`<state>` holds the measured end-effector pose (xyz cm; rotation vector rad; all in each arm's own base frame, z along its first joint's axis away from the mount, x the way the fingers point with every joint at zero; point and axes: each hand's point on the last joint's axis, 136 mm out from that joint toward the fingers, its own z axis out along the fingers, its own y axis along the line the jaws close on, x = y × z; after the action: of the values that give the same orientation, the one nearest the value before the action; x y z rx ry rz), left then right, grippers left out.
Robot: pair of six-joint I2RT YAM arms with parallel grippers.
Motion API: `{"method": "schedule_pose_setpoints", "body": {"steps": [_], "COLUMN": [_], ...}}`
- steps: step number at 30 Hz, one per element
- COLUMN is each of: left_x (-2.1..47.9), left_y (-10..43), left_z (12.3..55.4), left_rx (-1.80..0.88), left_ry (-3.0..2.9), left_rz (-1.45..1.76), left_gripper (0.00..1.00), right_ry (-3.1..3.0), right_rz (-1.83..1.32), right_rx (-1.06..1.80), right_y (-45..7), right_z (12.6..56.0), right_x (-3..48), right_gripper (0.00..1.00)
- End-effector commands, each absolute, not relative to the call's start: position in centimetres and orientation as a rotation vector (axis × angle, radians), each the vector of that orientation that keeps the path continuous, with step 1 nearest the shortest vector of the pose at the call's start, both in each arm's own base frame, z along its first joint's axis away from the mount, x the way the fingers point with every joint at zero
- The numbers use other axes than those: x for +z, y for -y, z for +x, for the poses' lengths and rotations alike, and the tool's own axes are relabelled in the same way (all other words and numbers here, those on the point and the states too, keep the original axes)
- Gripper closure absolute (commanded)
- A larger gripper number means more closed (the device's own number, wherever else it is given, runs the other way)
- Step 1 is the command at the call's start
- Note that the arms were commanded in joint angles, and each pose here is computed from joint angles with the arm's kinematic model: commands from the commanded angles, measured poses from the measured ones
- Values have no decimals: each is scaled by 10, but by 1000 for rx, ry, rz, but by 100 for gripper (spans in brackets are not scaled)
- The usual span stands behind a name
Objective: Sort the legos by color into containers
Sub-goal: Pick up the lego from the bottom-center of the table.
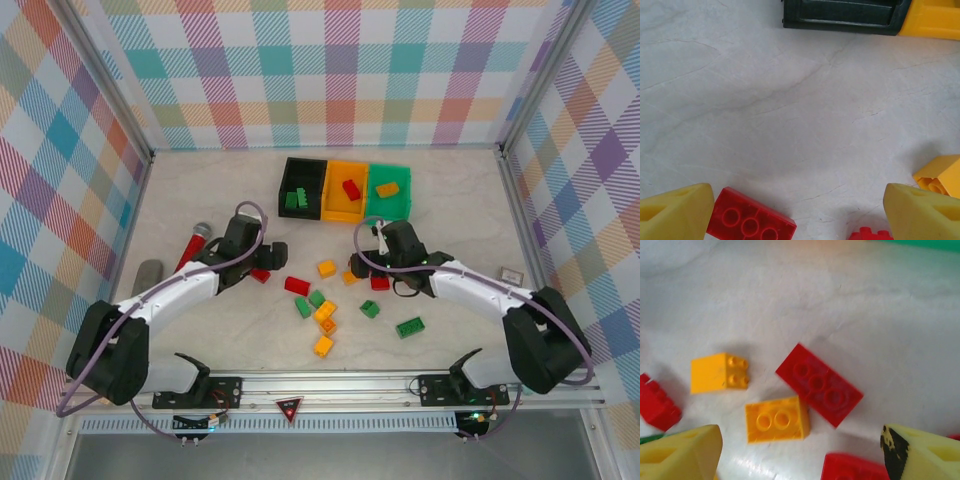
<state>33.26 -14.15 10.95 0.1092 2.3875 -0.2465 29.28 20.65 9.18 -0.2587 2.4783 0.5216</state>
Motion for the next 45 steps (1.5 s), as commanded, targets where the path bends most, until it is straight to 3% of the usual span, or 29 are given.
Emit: {"method": "schedule_pose_setpoints", "body": {"steps": [1,13,25,31,39,45], "left_x": [127,133,144,143,140,131], "left_y": [139,130,127,128,125,123], "left_z": [341,333,325,325,326,329], "left_rx": [-246,-239,-255,-265,-238,-220], "left_ry": [-2280,-2235,-2204,-2212,-2220,-2244], "left_rz": [109,82,76,79,61,37], "left_gripper": [13,13,13,13,13,14], "right_ry": [-2623,-2868,-2921,-2896,-2836,-2699], "right_rz": [-191,-233,-409,-476,-530,-594], "right_rx": [547,422,179,132,200,296], "right_y": [-195,-189,-208,-217,-234,-276], "right_z": [256,187,185,195,204,239], "right_x": [81,55,24,20,35,68], "right_gripper": [18,22,24,32,63,64]}}
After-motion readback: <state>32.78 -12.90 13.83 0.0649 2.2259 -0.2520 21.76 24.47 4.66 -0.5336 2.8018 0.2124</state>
